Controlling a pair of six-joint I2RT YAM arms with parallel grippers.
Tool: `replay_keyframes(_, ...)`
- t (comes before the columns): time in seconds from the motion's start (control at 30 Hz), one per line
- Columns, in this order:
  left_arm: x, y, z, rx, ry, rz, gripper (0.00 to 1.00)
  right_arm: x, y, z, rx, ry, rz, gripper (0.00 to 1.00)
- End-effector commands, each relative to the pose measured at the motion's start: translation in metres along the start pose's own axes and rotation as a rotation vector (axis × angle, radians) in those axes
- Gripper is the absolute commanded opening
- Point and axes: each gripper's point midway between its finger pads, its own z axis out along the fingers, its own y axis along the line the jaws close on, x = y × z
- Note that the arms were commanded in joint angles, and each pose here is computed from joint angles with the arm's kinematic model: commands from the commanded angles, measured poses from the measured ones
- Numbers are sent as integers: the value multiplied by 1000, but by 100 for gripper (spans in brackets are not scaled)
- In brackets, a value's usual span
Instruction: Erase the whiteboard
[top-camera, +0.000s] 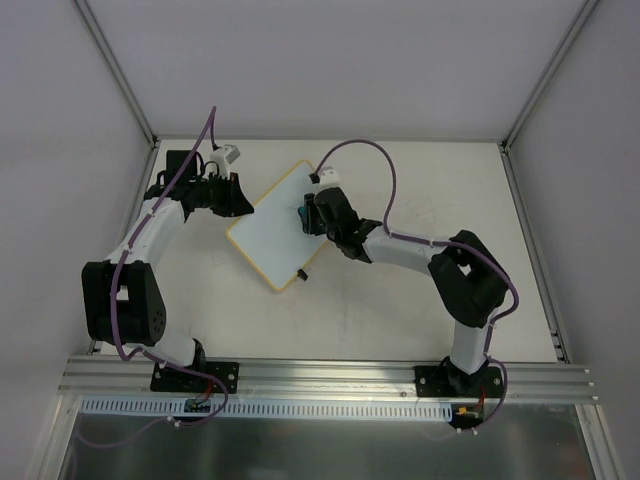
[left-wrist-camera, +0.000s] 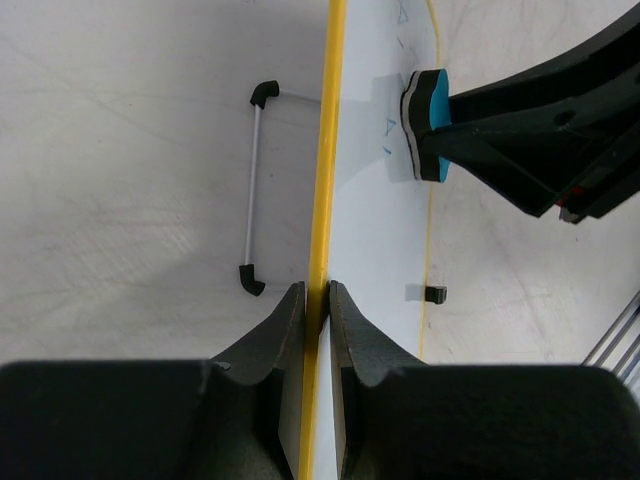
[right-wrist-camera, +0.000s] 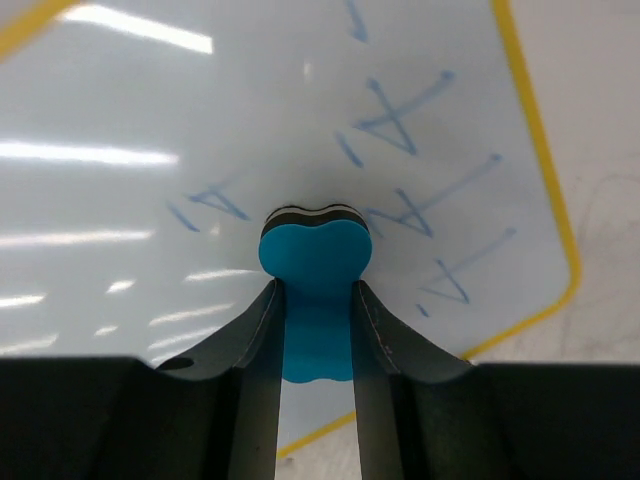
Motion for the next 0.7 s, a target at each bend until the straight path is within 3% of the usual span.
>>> replay_keyframes(0.0,7,-15,-6,25,39,4,0,-33,46,1,-105,-70,-61,0)
replay_keyframes(0.17,8,-15,-6,25,43,7,0,-47,83,8,-149,-90,-87,0)
replay_keyframes(0.3,9,-16,-6,28,46,4,0,-54,86,15,-116,-100,-92,0)
replay_keyframes(0.47,12,-18,-5,30,53,8,0,-62,56,20,-22,-99,-83,0)
replay_keyframes(0.67,10,-18,-6,32,50,13,0,-31,-11,18,104,-20,8,0)
